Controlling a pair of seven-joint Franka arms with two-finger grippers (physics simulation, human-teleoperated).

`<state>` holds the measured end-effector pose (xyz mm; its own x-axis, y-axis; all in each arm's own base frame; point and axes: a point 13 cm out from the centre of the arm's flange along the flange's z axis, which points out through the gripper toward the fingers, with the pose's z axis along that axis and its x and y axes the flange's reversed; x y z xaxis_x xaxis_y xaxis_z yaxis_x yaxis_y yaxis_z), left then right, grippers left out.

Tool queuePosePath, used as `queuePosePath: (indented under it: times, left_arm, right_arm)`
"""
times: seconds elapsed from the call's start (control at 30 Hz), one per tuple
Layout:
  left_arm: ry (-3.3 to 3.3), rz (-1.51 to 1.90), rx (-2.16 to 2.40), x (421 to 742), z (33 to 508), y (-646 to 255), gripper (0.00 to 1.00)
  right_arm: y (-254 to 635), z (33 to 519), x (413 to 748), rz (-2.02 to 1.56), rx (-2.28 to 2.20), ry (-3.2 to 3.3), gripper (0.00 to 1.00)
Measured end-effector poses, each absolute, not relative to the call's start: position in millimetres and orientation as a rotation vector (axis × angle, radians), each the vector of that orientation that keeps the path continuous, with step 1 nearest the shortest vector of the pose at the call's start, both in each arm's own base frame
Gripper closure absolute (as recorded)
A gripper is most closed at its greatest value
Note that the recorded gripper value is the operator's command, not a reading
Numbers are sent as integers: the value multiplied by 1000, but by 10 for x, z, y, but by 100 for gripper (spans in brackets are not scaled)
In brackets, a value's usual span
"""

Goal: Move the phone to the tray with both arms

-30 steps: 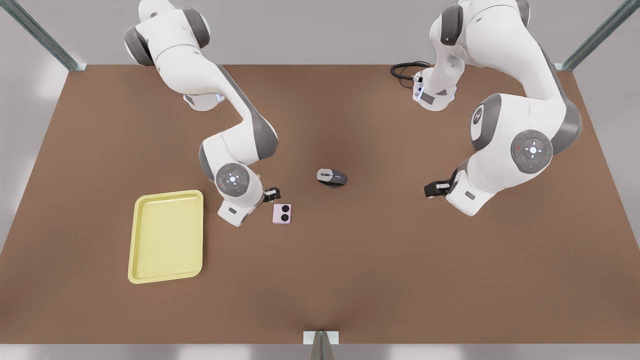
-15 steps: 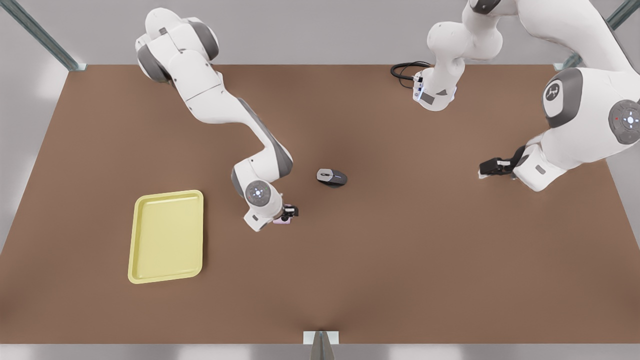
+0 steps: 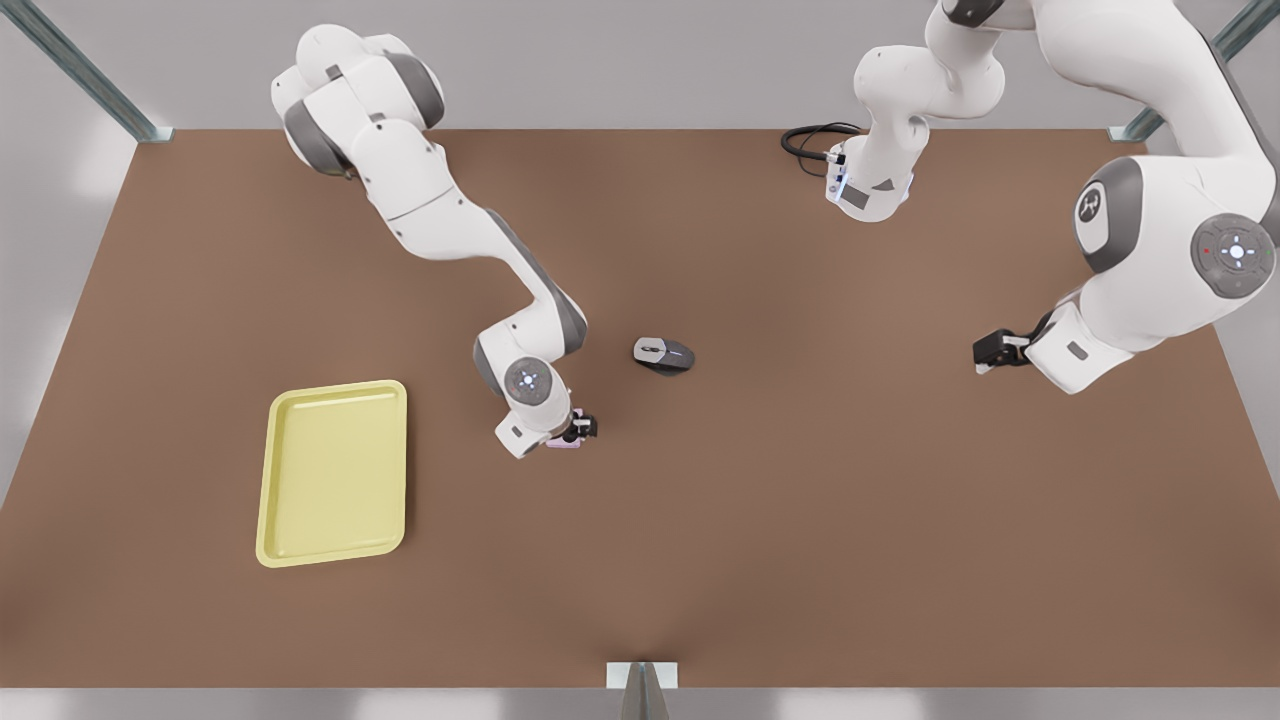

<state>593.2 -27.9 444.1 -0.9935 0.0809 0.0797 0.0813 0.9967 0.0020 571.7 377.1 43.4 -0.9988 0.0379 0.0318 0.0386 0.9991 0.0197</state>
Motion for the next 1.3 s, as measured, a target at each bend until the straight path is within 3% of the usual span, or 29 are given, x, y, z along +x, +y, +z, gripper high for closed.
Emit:
queuePosePath:
  times: [0.37, 0.73, 0.87, 1.0, 1.3]
  left_arm:
    - [-3065, -11, -176, 5955, 4444, -283, 0]
    - [-3065, -11, -197, 5961, 4440, -291, 0]
    - [-3064, -11, -202, 5961, 4441, -294, 0]
    - [-3066, -10, -203, 5966, 4438, -289, 0]
    - [-3069, -9, -207, 5974, 4444, -292, 0]
  right_arm:
    - [3784, 365, 5743, -43, -104, -3126, 0]
    - [3848, 280, 5569, -46, -86, -3116, 0]
    - [3829, 266, 5541, -41, -84, -3115, 14]
    - [3834, 274, 5546, -46, -83, -3116, 22]
    - [3842, 331, 5575, -54, -77, -3126, 22]
